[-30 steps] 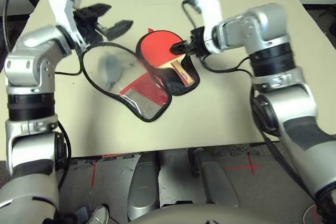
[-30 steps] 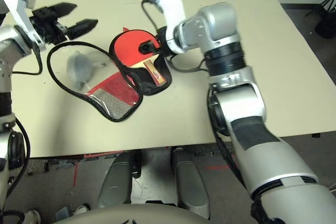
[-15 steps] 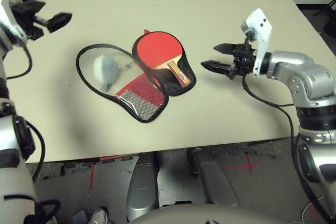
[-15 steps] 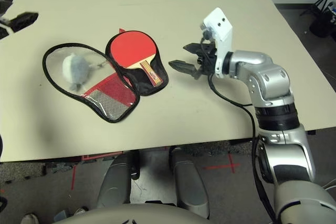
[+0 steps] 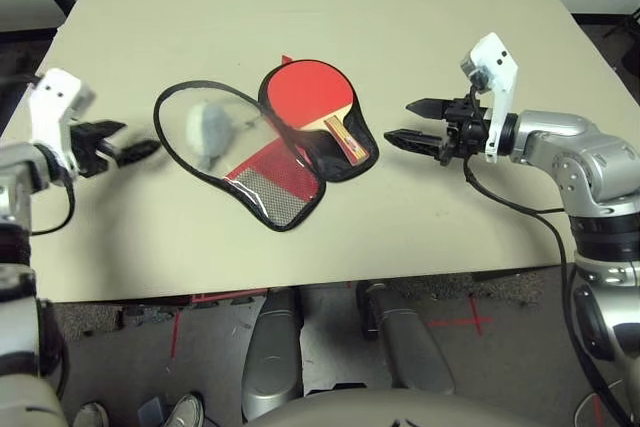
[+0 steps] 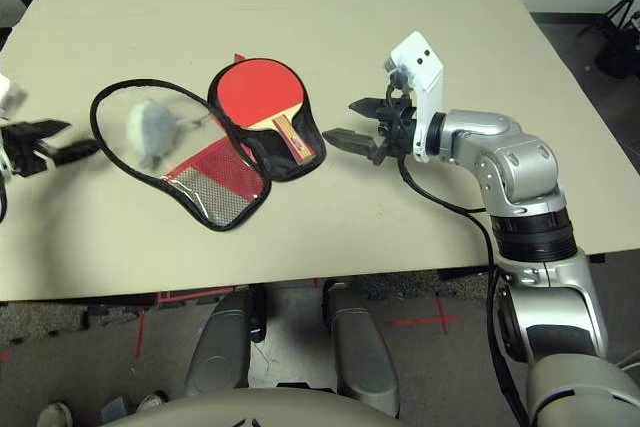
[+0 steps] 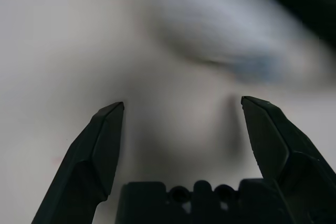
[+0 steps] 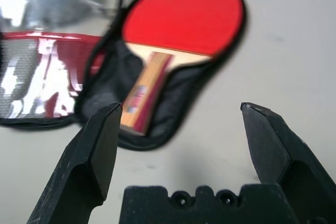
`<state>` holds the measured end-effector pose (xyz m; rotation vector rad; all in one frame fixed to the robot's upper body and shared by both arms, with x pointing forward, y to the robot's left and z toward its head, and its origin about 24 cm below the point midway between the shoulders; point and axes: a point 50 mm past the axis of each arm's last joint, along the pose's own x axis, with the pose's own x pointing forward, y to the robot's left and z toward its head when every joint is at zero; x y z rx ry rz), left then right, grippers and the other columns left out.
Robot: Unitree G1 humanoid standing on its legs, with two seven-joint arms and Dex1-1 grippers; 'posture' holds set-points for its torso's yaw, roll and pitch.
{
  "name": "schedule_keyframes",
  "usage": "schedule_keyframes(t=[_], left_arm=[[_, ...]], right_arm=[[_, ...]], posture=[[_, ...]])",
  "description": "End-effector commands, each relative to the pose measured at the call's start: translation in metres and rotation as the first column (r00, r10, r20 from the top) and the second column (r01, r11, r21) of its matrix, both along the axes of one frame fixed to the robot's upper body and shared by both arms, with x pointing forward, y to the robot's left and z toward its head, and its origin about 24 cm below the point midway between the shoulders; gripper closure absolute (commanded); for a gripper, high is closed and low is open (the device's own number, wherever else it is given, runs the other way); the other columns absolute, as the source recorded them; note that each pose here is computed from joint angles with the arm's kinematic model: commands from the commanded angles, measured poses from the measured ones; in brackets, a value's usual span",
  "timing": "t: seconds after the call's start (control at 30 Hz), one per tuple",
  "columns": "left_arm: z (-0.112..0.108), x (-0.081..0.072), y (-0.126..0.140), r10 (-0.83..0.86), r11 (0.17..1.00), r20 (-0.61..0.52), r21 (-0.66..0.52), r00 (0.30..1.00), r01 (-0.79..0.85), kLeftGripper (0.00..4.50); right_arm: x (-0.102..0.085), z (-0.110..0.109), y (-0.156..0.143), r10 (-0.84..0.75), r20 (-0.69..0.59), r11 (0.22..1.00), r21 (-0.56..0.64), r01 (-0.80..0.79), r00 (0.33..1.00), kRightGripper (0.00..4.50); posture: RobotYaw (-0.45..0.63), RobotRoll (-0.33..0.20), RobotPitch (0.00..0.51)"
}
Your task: Store the ping-pong paddle in its case and zip it.
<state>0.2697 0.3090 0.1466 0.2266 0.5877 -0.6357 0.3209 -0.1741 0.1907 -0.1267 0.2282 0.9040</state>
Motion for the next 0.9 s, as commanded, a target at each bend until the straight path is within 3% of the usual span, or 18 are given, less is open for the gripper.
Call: schedule_keyframes(t=[0.03,0.13,0.27,0.5,0.67,0.77,0.9], left_arm=[[0.001,-0.017,-0.034,-0.14,0.99,-0.156,-0.057,0.978,0.132,0.0],[0.013,-0.026,-0.06,-0.249,0.967,-0.216,-0.116,0.944,0.228,0.0],[0.034,-0.022,-0.084,-0.34,0.935,-0.174,-0.166,0.924,0.313,0.0],[0.075,0.013,-0.114,-0.359,0.9,0.049,-0.248,0.932,0.36,0.0],[0.081,0.05,-0.136,-0.287,0.903,0.215,-0.265,0.934,0.338,0.0],[0.079,0.058,-0.146,-0.293,0.899,0.248,-0.256,0.923,0.354,0.0],[0.092,0.06,-0.154,-0.294,0.879,0.313,-0.283,0.903,0.384,0.0]], right_arm=[[0.003,0.002,-0.006,-0.038,0.008,0.999,0.006,0.038,0.999,0.03],[0.003,0.002,-0.008,-0.05,0.011,0.999,0.001,0.05,0.999,0.03],[0.003,0.003,-0.009,-0.06,0.015,0.998,0.002,0.06,0.998,0.03],[0.006,0.009,-0.013,-0.1,0.015,0.994,0.036,0.099,0.995,0.03],[0.012,0.017,-0.02,-0.19,-0.021,0.976,0.107,0.191,0.982,0.03],[0.013,0.02,-0.023,-0.22,-0.067,0.961,0.157,0.228,0.973,0.03],[0.008,0.014,-0.021,-0.203,-0.211,0.95,0.193,0.244,0.956,0.03]], posture=[[0.06,0.0,0.235],[0.05,0.0,0.233],[0.04,0.0,0.231],[0.01,0.0,0.22],[0.0,0.0,0.217],[-0.01,0.0,0.217],[-0.02,0.0,0.217]])
